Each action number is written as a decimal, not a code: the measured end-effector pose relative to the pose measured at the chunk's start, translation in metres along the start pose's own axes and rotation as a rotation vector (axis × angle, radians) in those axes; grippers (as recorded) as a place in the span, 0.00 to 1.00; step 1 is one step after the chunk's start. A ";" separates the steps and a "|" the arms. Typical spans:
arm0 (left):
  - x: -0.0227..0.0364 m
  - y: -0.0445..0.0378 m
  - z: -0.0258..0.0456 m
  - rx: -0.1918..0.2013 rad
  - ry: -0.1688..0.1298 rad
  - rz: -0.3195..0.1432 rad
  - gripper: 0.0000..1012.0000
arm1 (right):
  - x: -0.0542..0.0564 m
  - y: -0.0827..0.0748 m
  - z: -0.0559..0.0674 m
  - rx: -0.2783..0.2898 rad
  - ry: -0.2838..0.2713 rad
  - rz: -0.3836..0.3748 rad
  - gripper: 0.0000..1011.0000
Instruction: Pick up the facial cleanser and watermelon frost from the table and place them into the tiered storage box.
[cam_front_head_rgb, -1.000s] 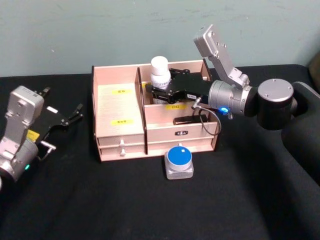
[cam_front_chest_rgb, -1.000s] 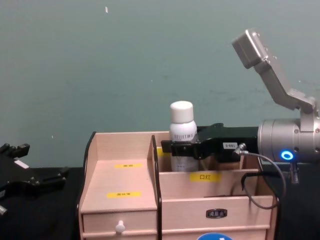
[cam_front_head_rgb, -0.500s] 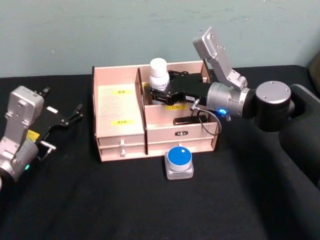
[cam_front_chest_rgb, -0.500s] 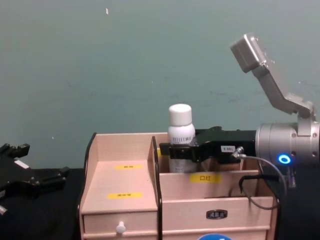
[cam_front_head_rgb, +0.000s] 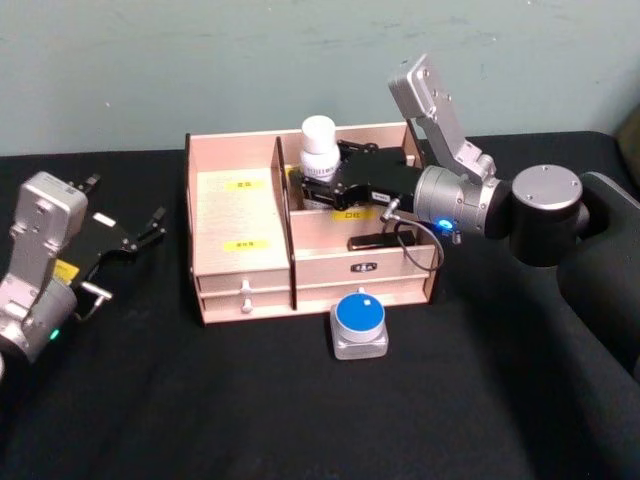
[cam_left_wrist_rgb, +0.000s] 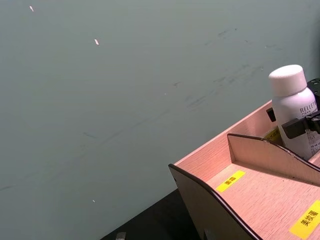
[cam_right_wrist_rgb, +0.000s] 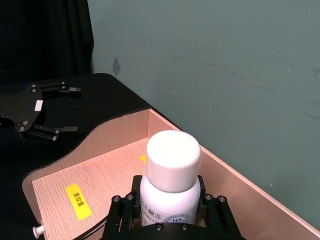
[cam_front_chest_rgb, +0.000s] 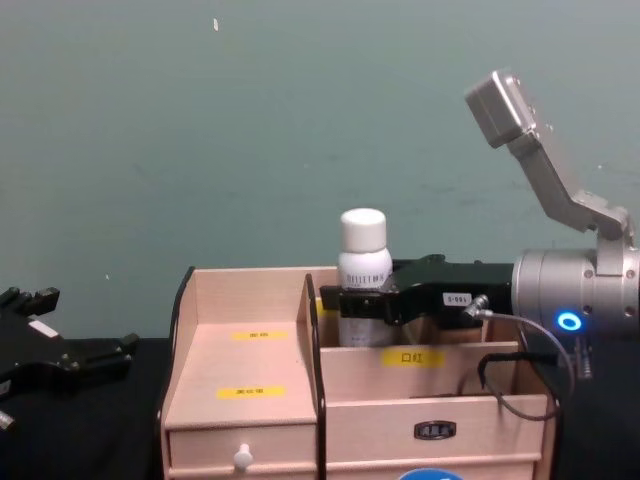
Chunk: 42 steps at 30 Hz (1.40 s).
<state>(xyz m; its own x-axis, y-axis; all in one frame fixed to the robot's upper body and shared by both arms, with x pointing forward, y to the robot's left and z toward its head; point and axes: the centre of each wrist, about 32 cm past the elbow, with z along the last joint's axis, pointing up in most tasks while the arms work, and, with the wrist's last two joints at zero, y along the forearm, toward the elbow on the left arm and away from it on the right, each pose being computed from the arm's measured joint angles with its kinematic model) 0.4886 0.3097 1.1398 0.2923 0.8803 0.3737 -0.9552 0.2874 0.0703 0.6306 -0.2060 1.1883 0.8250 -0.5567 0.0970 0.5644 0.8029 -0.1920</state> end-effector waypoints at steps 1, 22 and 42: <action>0.0000 0.0000 0.0000 0.000 0.000 0.000 1.00 | 0.000 0.000 0.000 0.000 0.000 0.000 0.62; 0.0000 0.0000 0.0000 0.000 0.000 0.000 1.00 | -0.005 -0.001 0.017 0.020 -0.034 0.010 0.99; 0.0000 0.0000 0.0000 0.000 0.000 0.000 1.00 | -0.029 -0.018 0.051 0.022 -0.040 0.030 0.99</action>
<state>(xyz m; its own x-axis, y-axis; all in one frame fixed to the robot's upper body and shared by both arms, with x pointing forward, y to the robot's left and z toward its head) 0.4886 0.3097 1.1398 0.2923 0.8803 0.3737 -0.9553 0.2873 0.0702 0.5981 -0.1938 1.2391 0.8417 -0.5238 0.1310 0.5397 0.8237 -0.1741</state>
